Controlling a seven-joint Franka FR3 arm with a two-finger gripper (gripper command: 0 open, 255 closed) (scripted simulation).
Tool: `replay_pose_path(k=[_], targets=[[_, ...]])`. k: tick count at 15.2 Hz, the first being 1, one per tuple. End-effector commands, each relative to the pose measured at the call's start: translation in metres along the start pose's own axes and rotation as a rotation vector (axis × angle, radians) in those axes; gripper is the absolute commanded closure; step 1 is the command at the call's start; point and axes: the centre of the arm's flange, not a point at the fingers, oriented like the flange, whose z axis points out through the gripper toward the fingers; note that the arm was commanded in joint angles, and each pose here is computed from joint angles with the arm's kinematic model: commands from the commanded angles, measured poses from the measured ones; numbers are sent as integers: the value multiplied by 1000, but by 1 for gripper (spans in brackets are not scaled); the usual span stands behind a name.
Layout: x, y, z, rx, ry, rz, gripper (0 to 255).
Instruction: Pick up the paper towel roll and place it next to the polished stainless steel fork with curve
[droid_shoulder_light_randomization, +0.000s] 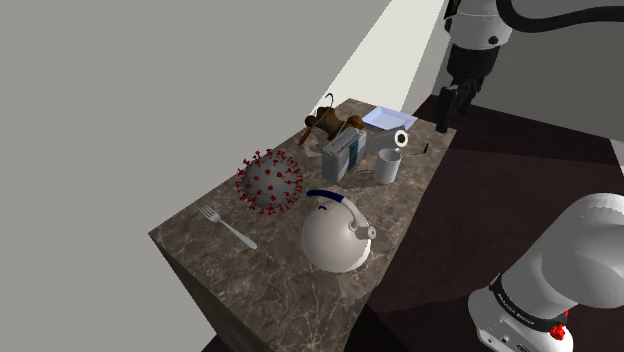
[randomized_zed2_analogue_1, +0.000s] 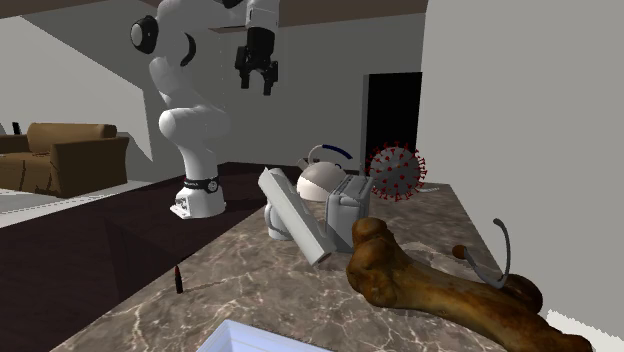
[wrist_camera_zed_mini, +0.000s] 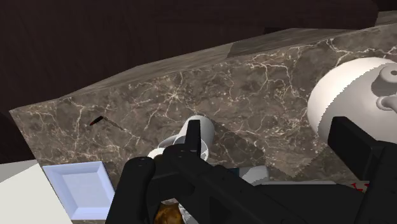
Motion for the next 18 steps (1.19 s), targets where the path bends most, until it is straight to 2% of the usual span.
replay_pose_path(k=[1,18], targets=[[0,0,0,0,0,0,0],[128,100,141,4,96,159,0]])
